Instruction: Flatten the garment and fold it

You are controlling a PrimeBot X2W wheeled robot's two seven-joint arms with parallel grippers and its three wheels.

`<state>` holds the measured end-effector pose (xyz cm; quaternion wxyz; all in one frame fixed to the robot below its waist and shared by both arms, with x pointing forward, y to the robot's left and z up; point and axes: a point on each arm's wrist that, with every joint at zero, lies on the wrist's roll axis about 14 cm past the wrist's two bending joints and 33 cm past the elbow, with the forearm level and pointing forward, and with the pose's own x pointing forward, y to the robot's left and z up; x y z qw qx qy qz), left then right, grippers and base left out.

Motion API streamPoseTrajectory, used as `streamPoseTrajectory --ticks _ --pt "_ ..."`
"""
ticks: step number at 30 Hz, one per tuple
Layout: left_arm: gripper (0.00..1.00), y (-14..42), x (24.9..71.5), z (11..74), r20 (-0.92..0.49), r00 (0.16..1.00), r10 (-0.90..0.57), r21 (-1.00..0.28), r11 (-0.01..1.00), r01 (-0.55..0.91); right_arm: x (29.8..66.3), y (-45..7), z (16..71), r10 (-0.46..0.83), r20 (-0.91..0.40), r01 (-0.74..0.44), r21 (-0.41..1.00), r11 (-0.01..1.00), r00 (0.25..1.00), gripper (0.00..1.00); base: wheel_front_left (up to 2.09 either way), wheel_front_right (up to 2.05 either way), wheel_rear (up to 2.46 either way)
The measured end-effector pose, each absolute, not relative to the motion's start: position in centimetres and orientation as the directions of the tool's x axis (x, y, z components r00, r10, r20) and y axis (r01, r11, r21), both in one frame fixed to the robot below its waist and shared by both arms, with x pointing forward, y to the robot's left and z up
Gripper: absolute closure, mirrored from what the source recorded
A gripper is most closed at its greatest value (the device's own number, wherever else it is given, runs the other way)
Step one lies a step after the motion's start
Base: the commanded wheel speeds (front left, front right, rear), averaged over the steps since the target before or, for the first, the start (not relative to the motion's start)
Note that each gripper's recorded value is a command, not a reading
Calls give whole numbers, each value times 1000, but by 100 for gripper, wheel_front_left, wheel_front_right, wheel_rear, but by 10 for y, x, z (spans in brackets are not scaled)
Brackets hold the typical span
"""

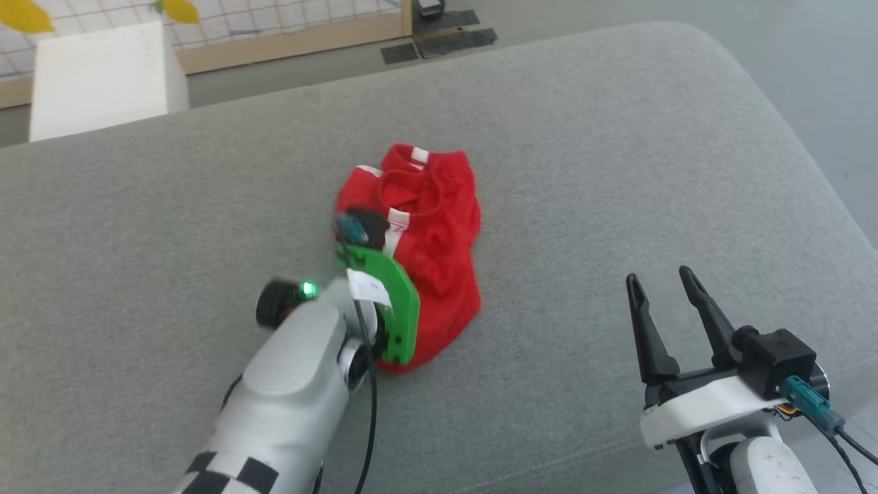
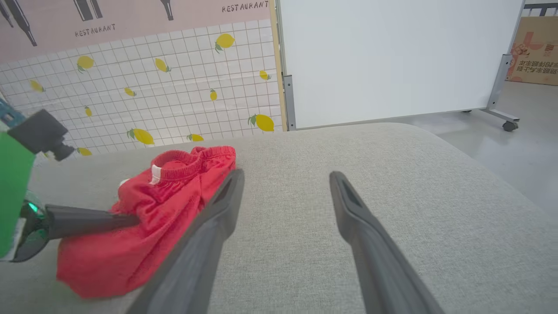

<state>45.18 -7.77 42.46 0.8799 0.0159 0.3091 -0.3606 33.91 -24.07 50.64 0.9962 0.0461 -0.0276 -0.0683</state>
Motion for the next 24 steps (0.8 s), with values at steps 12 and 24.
streamPoseTrajectory --ticks 12,24 --pt "0 -76 460 478 -270 685 -677 -284 735 616 346 -229 509 -102 64 95 108 990 993 0 0 0 0" --pt "0 5 468 520 -29 846 -532 -156 839 522 359 -200 523 -7 100 -4 109 994 995 0 0 0 0"
